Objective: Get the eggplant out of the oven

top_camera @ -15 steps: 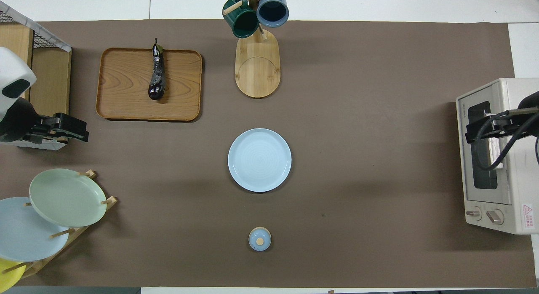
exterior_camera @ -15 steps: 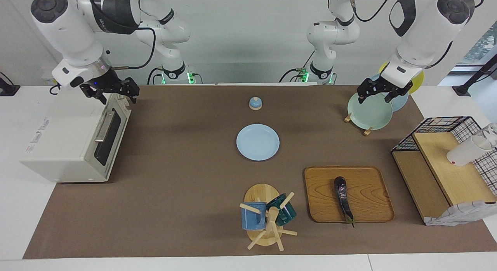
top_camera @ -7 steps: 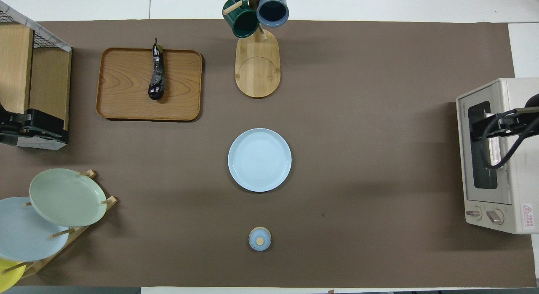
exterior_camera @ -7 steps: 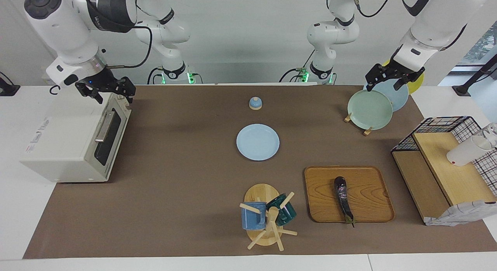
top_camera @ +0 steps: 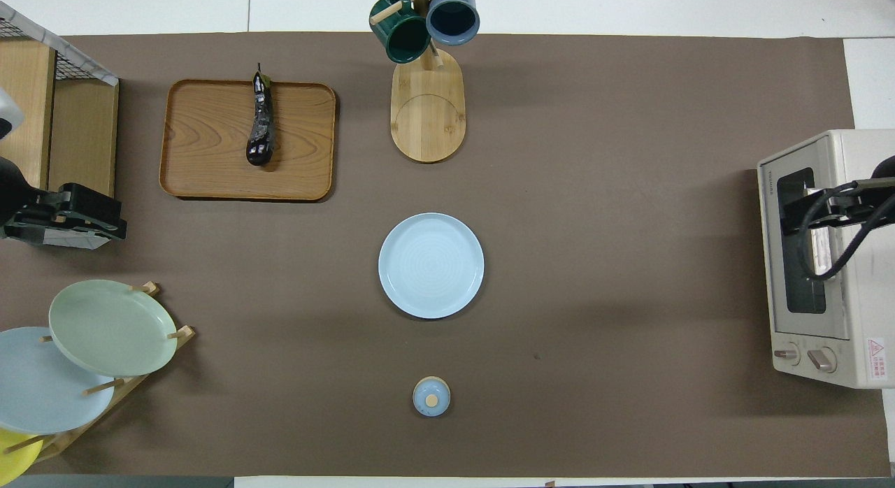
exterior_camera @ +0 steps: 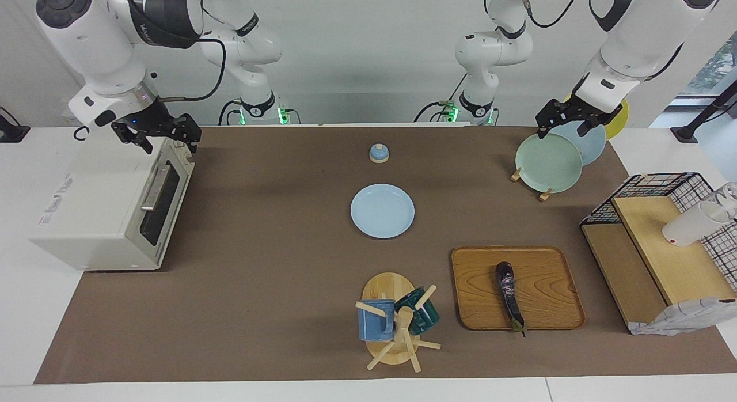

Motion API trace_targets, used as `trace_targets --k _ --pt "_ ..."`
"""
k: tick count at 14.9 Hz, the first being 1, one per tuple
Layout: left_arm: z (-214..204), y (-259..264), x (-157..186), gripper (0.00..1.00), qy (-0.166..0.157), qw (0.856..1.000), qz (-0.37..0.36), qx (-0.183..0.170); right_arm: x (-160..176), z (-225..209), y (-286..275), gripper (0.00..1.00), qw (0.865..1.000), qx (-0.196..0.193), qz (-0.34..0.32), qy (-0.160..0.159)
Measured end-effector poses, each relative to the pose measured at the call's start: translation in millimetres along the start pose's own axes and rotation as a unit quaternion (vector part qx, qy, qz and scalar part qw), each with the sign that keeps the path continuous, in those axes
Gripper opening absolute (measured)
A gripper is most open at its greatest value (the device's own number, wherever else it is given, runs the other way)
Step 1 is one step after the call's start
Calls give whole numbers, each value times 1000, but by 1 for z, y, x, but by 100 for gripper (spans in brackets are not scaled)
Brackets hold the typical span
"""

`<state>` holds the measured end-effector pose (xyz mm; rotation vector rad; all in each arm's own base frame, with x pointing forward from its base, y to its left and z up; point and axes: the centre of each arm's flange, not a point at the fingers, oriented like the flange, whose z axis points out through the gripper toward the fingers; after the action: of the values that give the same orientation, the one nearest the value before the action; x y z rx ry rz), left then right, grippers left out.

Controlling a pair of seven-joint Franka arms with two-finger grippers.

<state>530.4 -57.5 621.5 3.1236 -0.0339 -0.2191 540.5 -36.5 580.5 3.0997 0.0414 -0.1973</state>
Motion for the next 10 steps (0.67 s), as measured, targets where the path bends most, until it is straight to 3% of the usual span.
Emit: trace_targets --k 10 --pt "-2 0 -1 100 2 1000 0 0 0 0 0 100 1000 0 0 0"
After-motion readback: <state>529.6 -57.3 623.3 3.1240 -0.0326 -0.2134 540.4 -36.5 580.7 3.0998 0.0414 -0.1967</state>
